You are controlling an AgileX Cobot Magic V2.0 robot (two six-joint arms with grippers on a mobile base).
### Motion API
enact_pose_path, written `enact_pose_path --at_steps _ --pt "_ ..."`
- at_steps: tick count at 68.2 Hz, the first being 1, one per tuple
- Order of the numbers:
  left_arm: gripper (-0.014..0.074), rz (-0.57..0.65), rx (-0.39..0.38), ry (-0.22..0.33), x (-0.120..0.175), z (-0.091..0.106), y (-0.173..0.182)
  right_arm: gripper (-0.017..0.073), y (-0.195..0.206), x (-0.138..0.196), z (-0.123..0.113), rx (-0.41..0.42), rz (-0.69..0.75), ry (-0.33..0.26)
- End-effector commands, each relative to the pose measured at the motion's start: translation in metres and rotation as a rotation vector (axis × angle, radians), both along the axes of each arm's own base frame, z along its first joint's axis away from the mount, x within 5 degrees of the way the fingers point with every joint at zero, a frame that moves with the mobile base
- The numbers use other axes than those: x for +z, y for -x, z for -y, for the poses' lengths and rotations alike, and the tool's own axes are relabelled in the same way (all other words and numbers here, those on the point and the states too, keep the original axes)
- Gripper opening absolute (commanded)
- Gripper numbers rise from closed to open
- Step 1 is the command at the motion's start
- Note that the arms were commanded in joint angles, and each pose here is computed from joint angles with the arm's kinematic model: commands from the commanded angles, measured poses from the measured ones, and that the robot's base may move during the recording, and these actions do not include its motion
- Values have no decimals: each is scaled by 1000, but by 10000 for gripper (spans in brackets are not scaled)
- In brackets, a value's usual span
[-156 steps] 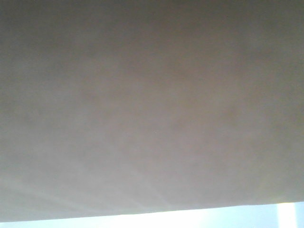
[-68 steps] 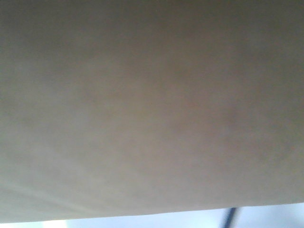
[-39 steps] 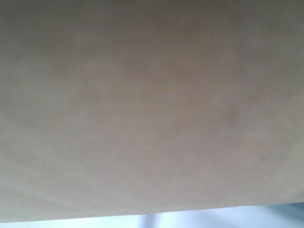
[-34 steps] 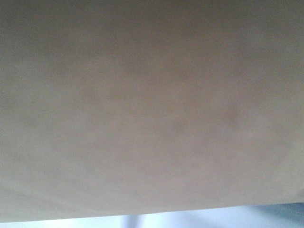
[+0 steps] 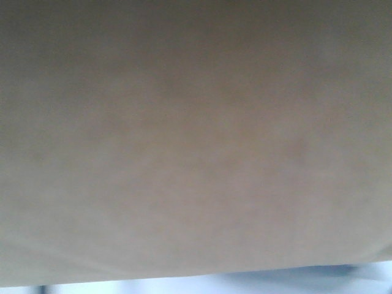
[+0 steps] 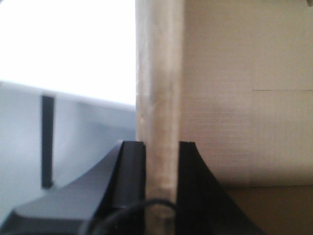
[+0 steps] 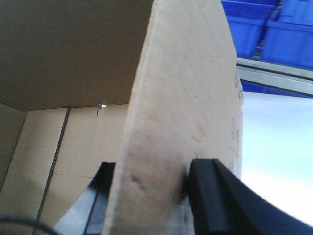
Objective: Grab box from left shelf to table start
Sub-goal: 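Carry the box over the white table surface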
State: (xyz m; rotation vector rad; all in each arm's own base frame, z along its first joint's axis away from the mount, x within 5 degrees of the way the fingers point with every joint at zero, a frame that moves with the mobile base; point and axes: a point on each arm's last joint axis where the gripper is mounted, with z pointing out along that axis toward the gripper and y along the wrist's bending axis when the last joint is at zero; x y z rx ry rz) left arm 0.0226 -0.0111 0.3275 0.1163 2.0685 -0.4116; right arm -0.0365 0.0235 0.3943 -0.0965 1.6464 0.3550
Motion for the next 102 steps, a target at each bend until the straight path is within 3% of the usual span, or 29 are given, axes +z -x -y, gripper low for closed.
enact_pose_path --at_steps 1,102 --pt "-99 -13 21 -48 1 -4 0 57 1 19 4 -53 140 -19" --pt "-99 -13 21 -48 1 -4 0 57 1 19 4 -53 140 -19"
